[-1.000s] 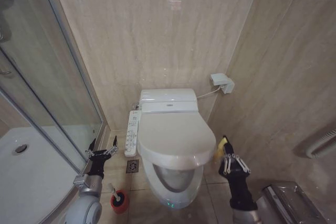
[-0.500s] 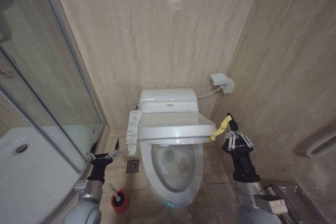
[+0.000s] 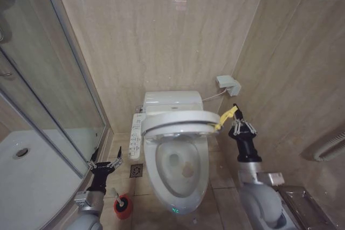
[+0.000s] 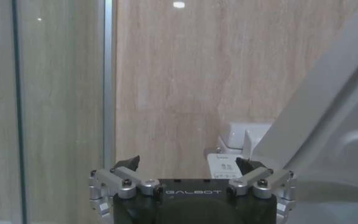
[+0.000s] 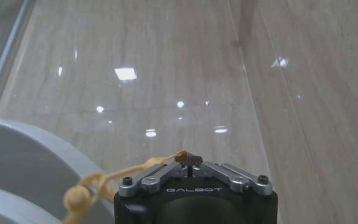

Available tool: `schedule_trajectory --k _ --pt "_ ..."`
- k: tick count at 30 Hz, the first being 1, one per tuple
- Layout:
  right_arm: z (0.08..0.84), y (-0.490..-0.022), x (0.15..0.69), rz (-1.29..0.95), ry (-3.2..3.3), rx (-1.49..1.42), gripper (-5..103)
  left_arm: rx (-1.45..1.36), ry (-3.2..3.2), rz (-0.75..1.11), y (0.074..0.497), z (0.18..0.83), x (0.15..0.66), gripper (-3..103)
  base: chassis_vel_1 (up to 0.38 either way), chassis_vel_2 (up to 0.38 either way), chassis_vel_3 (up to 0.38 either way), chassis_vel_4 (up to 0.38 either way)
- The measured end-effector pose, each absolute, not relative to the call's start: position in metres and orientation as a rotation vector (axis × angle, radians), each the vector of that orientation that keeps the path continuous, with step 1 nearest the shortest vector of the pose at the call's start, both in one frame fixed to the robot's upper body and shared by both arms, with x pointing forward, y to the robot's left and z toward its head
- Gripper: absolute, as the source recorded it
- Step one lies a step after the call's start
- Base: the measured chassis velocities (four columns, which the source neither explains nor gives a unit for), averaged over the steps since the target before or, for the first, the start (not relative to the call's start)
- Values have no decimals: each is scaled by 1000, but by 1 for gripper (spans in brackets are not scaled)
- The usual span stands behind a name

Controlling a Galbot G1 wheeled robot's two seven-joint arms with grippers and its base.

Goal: Open the toilet lid, clean the toilet bowl with a toilet brush, close the toilet lid, and flush.

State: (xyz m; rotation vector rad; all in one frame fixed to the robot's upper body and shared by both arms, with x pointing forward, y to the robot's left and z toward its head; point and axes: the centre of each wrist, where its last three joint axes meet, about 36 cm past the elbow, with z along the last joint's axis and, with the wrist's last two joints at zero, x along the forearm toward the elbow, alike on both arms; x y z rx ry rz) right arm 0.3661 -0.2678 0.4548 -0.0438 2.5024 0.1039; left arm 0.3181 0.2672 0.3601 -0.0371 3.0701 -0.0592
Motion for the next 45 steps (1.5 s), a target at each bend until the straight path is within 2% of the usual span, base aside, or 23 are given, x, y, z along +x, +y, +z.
schedule_trajectory --k 20,45 --pt "454 -300 482 147 2533 64 0 -57 3080 -45 265 355 317 100 0 0 0 0" --pt "477 -289 591 176 2540 27 0 -84 3074 -46 274 355 317 100 0 0 0 0"
